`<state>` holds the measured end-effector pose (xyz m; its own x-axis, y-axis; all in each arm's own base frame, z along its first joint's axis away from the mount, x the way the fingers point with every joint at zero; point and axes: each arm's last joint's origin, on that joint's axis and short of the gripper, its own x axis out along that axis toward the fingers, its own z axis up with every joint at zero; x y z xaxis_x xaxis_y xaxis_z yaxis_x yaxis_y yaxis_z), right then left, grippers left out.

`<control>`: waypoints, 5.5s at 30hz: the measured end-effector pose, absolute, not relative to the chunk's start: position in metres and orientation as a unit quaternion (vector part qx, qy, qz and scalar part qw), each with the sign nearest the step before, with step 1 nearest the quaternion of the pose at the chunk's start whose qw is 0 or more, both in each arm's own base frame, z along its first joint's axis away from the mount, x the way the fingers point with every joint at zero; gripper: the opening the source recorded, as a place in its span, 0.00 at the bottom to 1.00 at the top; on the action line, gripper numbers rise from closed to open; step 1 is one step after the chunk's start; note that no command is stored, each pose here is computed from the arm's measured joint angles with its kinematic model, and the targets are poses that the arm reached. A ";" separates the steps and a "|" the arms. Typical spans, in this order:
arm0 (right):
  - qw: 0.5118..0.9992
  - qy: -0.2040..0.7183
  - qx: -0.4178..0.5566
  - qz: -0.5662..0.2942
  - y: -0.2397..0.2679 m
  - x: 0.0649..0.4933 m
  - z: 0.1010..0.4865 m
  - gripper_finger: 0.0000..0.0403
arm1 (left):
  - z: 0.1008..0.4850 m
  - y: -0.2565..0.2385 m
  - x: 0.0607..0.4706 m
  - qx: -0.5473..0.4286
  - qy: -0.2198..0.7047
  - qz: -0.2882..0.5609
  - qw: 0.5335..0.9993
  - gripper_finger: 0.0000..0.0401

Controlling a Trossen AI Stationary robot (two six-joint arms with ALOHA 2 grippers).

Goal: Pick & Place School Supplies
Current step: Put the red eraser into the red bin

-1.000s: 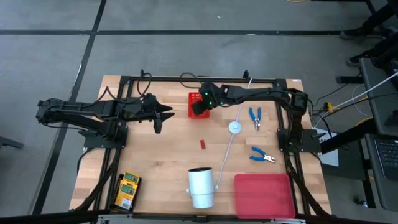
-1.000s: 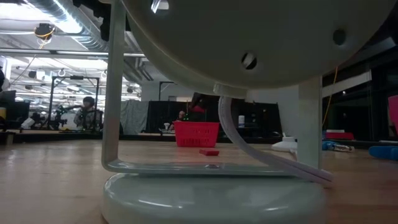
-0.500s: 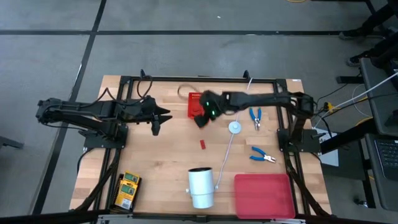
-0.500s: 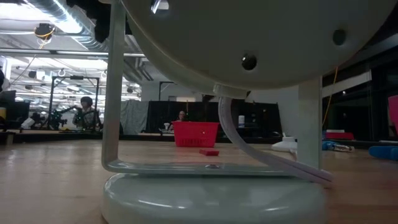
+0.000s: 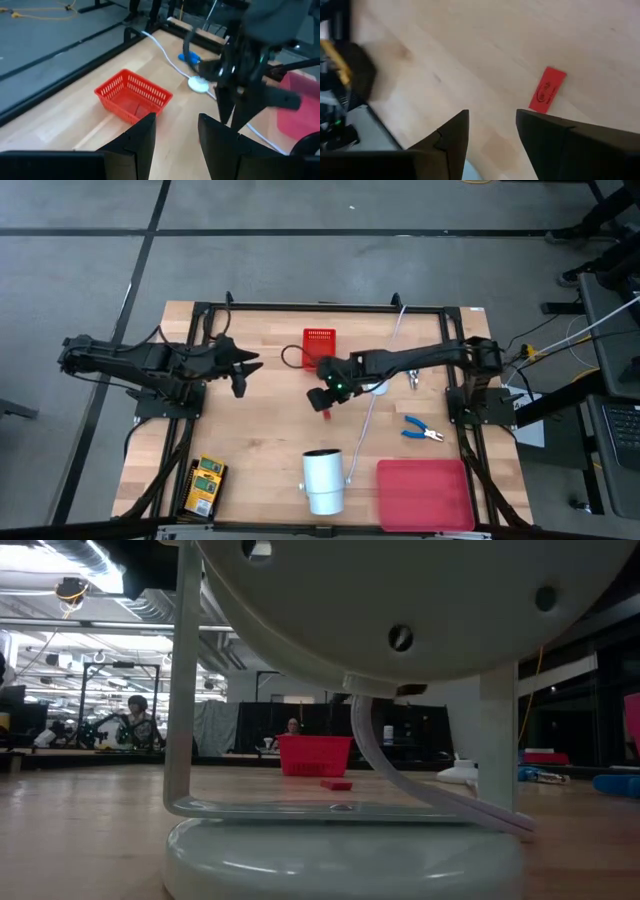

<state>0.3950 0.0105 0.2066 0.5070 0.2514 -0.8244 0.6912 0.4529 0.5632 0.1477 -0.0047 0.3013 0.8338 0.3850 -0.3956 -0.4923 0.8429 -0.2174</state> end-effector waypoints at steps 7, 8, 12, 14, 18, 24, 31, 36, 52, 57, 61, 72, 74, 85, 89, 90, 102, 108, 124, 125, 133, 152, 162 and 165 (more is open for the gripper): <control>0.690 0.492 0.496 -0.186 0.026 0.404 0.173 0.43 | 0.306 -0.005 0.140 -0.154 0.156 0.225 0.949 0.36; 0.687 0.496 0.495 -0.191 0.028 0.405 0.168 0.43 | 0.306 -0.005 0.139 -0.155 0.154 0.224 0.950 0.36; 0.679 0.502 0.494 -0.205 0.035 0.407 0.156 0.43 | 0.308 -0.005 0.136 -0.156 0.150 0.215 0.952 0.36; 0.681 0.498 0.491 -0.215 0.036 0.408 0.154 0.42 | 0.309 -0.005 0.135 -0.155 0.149 0.213 0.953 0.36; 0.688 0.489 0.484 -0.230 0.035 0.408 0.153 0.42 | 0.310 -0.005 0.133 -0.151 0.147 0.207 0.955 0.36; 0.689 0.484 0.481 -0.242 0.031 0.409 0.150 0.42 | 0.310 -0.005 0.132 -0.149 0.146 0.205 0.956 0.36; 0.686 0.496 0.476 -0.238 0.031 0.412 0.137 0.42 | 0.311 -0.005 0.131 -0.150 0.143 0.205 0.957 0.36; 0.686 0.501 0.470 -0.240 0.032 0.411 0.135 0.42 | 0.312 -0.004 0.130 -0.151 0.140 0.204 0.957 0.36; 0.689 0.507 0.440 -0.273 0.030 0.400 0.146 0.42 | 0.312 -0.004 0.129 -0.145 0.137 0.213 0.957 0.36; 0.691 0.508 0.436 -0.273 0.032 0.400 0.146 0.42 | 0.312 -0.004 0.129 -0.145 0.137 0.213 0.957 0.36; 0.692 0.507 0.437 -0.271 0.032 0.400 0.146 0.42 | 0.312 -0.004 0.129 -0.145 0.137 0.213 0.957 0.36; 0.689 0.509 0.436 -0.276 0.034 0.394 0.140 0.42 | 0.312 -0.004 0.129 -0.146 0.137 0.211 0.957 0.36; 0.689 0.510 0.435 -0.276 0.034 0.393 0.139 0.42 | 0.312 -0.004 0.129 -0.146 0.137 0.211 0.957 0.36; 0.685 0.513 0.437 -0.278 0.034 0.389 0.131 0.42 | 0.312 -0.004 0.129 -0.146 0.137 0.211 0.957 0.36; 0.685 0.512 0.436 -0.280 0.034 0.389 0.131 0.41 | 0.312 -0.004 0.129 -0.146 0.137 0.211 0.957 0.36; 0.685 0.512 0.436 -0.279 0.034 0.389 0.131 0.41 | 0.312 -0.004 0.129 -0.147 0.137 0.211 0.957 0.36; 0.729 0.451 0.437 -0.274 0.035 0.388 0.163 0.38 | 0.312 -0.004 0.129 -0.145 0.137 0.212 0.957 0.36; 0.731 0.451 0.438 -0.265 0.039 0.388 0.165 0.38 | 0.312 -0.004 0.129 -0.145 0.137 0.212 0.957 0.36; 0.716 0.485 0.430 -0.261 0.050 0.390 0.141 0.38 | 0.312 -0.004 0.129 -0.145 0.136 0.213 0.957 0.36; 0.716 0.484 0.430 -0.261 0.050 0.391 0.141 0.38 | 0.312 -0.004 0.129 -0.145 0.136 0.213 0.957 0.36; 0.720 0.480 0.422 -0.269 0.049 0.391 0.141 0.38 | 0.312 -0.004 0.129 -0.145 0.136 0.213 0.957 0.36; 0.716 0.504 0.397 -0.273 0.043 0.391 0.129 0.38 | 0.312 -0.004 0.129 -0.145 0.137 0.213 0.957 0.36; 0.713 0.520 0.367 -0.294 0.037 0.386 0.125 0.38 | 0.312 -0.004 0.129 -0.145 0.137 0.212 0.957 0.36; 0.714 0.522 0.362 -0.296 0.035 0.386 0.123 0.38 | 0.312 -0.004 0.129 -0.145 0.136 0.212 0.957 0.36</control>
<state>0.3863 0.0354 0.1230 0.2801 -0.0441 -0.9590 0.7998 0.5632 0.2077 0.1289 -0.0037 0.3122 0.8728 0.3662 -0.3229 -0.4456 0.8677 -0.2204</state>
